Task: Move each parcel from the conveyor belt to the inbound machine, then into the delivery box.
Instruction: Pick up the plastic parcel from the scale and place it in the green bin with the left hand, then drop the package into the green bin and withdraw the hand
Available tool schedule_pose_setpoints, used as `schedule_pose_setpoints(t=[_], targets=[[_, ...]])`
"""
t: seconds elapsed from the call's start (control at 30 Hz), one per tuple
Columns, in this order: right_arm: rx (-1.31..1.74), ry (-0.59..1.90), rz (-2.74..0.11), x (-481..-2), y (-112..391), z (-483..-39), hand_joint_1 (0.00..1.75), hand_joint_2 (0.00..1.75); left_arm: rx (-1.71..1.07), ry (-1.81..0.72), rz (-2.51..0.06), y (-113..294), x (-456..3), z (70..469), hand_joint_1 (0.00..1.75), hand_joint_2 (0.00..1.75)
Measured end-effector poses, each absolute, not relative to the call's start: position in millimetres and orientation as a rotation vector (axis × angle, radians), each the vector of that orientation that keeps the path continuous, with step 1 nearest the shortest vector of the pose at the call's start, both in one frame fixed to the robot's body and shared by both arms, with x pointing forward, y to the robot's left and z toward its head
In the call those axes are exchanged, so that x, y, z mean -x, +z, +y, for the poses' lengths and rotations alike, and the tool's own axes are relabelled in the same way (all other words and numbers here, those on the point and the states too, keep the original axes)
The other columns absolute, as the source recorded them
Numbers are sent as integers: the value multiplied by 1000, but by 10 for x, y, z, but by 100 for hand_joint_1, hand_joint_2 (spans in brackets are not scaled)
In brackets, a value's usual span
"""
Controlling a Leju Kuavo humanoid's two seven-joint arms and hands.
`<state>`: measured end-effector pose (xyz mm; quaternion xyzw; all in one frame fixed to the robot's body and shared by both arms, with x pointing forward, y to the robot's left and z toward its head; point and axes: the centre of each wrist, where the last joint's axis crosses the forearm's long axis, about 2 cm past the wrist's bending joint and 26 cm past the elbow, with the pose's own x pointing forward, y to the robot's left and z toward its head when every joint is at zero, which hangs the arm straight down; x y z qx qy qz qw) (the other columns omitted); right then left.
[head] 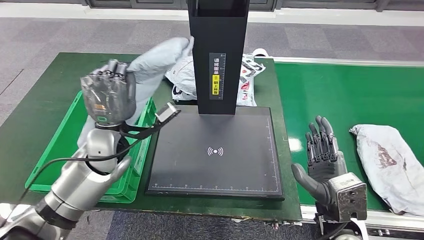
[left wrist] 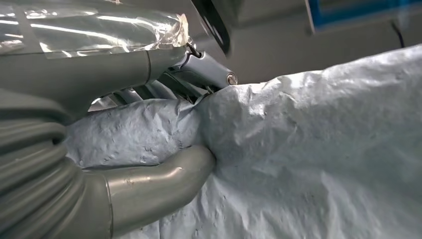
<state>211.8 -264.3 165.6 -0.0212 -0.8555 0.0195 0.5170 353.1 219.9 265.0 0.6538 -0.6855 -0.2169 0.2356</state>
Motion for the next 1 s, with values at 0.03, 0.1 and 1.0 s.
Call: schedule_pose_setpoints(t=[0.03,0.1,1.0], targets=[[55,44,-2054,-2112,1650,-2648,0,175,-1817,-581,-1888,2698,-3523,2271,175,175],[61,41,-2055,-2106,1643,-2657,0,175,-1861,-559,-1901,2772,-3501,2417,175,175],[82,26,-2022,-2014,1583,-2742,0,175,-1782,-1029,-1095,2301,-3851,3258,0,175]])
